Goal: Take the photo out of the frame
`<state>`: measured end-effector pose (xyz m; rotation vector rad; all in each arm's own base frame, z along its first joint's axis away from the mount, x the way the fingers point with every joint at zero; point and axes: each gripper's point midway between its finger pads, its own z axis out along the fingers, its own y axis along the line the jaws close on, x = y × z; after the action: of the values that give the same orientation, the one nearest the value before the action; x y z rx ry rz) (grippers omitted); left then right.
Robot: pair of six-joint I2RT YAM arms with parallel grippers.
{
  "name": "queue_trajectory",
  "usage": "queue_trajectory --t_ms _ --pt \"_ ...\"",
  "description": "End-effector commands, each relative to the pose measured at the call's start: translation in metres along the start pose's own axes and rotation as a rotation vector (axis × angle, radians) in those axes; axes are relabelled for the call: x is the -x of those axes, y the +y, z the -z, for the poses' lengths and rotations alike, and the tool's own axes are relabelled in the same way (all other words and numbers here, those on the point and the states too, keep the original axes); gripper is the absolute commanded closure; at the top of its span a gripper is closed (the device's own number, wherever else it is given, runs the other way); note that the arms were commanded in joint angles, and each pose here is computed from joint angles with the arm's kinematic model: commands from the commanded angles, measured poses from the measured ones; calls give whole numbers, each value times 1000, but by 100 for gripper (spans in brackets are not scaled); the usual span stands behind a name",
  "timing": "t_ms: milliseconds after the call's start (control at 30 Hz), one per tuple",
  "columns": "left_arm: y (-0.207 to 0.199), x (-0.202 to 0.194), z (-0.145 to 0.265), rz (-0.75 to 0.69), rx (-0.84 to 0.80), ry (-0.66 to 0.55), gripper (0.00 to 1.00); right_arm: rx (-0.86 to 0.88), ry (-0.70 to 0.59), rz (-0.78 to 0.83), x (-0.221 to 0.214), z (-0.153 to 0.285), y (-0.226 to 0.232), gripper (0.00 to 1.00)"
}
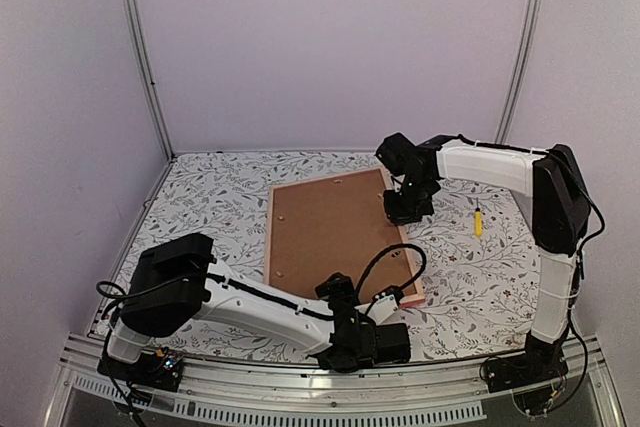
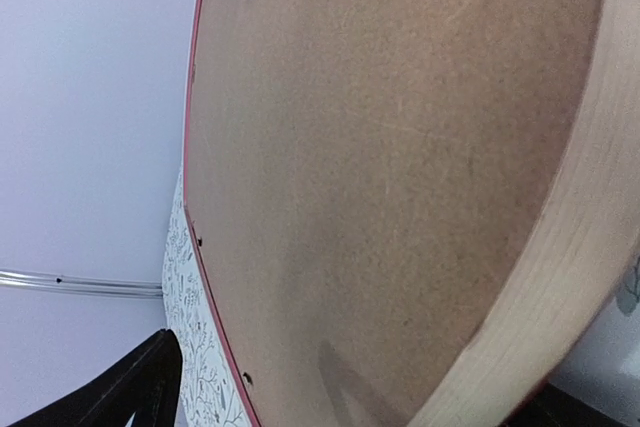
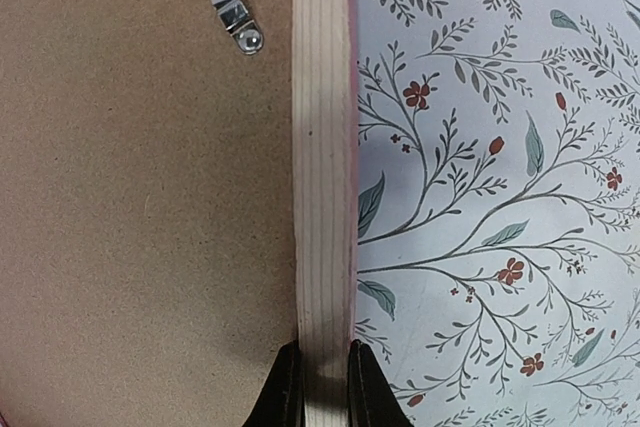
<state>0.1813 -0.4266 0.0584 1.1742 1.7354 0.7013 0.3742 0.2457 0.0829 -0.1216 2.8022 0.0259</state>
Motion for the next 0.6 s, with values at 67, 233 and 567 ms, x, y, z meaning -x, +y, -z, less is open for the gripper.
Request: queue_trajectory --t_ms 67,233,567 --pt "17 7 11 13 123 -43 11 38 -64 -17 16 16 3 100" --pt "22 6 13 41 130 -48 40 53 -71 -25 15 20 4 100" --pt "35 6 14 70 173 -57 80 103 -93 -49 11 32 5 100"
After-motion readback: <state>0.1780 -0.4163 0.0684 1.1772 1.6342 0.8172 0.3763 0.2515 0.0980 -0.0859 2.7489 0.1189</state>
